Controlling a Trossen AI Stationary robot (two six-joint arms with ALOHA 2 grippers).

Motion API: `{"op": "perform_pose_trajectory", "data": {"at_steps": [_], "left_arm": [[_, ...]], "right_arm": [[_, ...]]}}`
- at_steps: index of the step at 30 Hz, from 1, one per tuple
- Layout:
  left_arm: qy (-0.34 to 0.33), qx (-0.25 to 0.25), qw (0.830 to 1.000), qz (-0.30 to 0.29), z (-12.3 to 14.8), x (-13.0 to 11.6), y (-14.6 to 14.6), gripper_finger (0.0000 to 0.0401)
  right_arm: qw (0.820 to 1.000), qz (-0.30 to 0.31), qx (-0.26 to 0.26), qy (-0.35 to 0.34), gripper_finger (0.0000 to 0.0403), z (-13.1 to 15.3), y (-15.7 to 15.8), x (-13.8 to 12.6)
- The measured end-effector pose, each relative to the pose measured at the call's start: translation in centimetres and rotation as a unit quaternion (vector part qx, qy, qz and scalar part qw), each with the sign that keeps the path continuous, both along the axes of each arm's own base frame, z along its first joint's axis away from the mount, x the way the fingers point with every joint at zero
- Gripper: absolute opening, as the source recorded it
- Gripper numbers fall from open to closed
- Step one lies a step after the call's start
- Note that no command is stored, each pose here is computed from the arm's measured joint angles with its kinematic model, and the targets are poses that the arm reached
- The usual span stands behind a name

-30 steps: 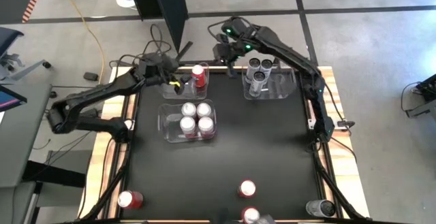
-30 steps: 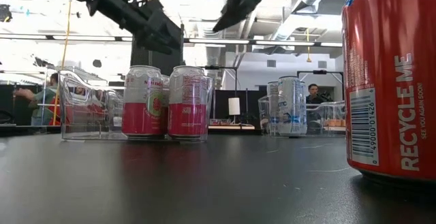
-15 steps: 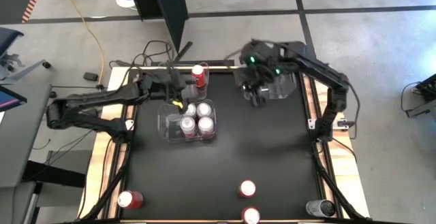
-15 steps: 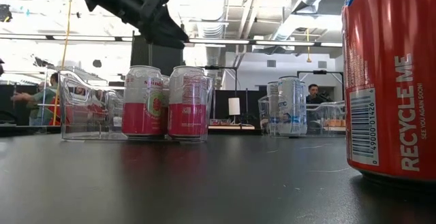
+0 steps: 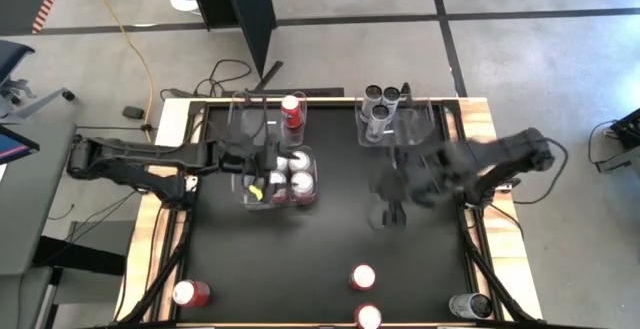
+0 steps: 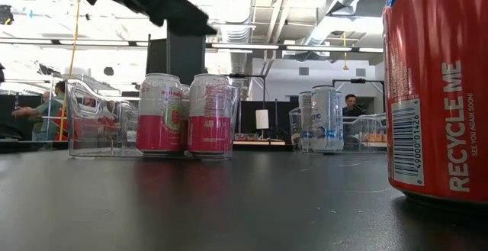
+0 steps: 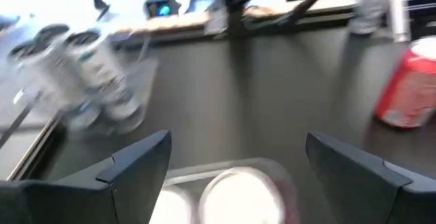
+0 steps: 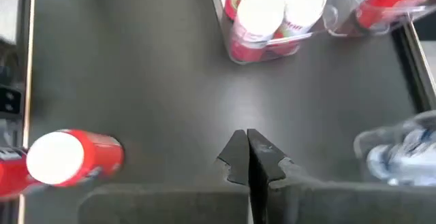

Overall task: Sort soda cans
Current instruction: Put the top orange soda can into the top left transparent bin

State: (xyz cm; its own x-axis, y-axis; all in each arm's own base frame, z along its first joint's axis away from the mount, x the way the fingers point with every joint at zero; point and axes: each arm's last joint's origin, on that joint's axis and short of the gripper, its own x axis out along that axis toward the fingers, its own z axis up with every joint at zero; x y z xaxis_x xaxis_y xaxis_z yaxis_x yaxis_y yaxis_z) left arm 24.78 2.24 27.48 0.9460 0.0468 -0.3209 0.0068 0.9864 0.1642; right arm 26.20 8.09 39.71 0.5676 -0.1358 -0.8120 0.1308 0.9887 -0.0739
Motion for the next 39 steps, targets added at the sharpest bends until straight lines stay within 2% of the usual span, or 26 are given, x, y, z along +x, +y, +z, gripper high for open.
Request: {"op": "perform_pose_trajectory", "data": {"at_steps": [6, 10, 15, 20, 24, 31, 39], "left_arm": [[-0.013, 0.030, 0.990, -0.135, -0.1, 0.5, -4.0, 0.0336], [-0.015, 0.047, 0.980, -0.193, -1.2, 1.5, -6.6, 0.0336], [-0.032, 0.057, 0.968, -0.242, -3.2, 3.8, -9.2, 0.0336], [-0.038, 0.030, 0.962, -0.270, -5.0, 6.6, -10.4, 0.0339], [-0.022, -0.002, 0.956, -0.291, -6.8, 8.9, -11.1, 0.0349], [0.005, -0.021, 0.949, -0.316, -9.6, 12.5, -12.7, 0.0357], [-0.003, -0.053, 0.928, -0.369, -11.4, 15.3, -13.8, 0.0358]], "right_arm": [[0.997, -0.051, 0.006, -0.054, 0.0048, -3.4, 5.7, -2.3], [0.996, -0.068, 0.009, -0.057, 0.0081, -5.4, 8.4, -2.7], [0.994, -0.088, 0.012, -0.056, 0.0130, -7.8, 10.4, -1.2], [0.995, -0.084, 0.024, -0.046, 0.0187, -9.7, 12.1, 0.1], [0.995, -0.079, 0.030, -0.052, 0.0222, -9.9, 12.9, -0.1], [0.993, -0.081, 0.021, -0.089, 0.0232, -9.3, 13.6, -0.8], [0.992, -0.085, 0.021, -0.090, 0.0228, -9.4, 13.5, -0.8]]}}
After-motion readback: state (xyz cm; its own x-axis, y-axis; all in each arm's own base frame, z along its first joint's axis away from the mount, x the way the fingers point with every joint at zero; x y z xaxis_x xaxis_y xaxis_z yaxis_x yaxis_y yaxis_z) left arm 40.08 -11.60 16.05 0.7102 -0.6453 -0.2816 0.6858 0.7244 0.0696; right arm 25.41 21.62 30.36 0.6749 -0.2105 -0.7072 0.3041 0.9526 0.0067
